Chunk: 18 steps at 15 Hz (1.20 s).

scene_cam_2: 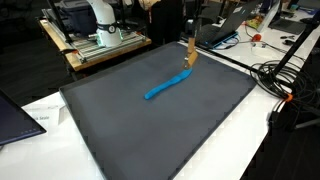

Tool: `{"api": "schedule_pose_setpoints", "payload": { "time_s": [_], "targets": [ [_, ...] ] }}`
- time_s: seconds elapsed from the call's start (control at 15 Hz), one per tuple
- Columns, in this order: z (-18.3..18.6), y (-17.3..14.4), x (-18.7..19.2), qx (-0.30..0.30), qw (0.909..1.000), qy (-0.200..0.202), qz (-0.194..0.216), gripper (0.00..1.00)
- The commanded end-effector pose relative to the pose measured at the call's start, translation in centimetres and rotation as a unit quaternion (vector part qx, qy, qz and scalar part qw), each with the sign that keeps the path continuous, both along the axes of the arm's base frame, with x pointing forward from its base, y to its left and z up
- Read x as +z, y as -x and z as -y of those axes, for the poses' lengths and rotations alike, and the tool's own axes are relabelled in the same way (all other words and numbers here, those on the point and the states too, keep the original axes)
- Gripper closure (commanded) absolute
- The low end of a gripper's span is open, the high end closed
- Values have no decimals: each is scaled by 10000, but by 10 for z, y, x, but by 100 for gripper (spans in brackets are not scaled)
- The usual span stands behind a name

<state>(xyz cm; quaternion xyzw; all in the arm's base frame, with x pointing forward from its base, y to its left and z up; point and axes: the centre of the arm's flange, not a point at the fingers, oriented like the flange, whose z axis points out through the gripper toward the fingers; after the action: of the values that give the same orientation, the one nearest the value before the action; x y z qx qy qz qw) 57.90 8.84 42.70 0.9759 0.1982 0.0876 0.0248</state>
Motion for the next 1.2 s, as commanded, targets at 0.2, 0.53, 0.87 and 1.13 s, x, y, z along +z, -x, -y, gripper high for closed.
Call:
{"api": "schedule_pose_setpoints", "payload": {
  "time_s": [0.2,0.53,0.87,1.13],
  "targets": [
    [44,42,32,1857,9819,369,57,78],
    [41,41,27,3223,9449,567,-121,78],
    [36,33,16,2816,9576,595,-138,53],
    [34,30,7,3195,9452,572,-350,78]
  ]
}}
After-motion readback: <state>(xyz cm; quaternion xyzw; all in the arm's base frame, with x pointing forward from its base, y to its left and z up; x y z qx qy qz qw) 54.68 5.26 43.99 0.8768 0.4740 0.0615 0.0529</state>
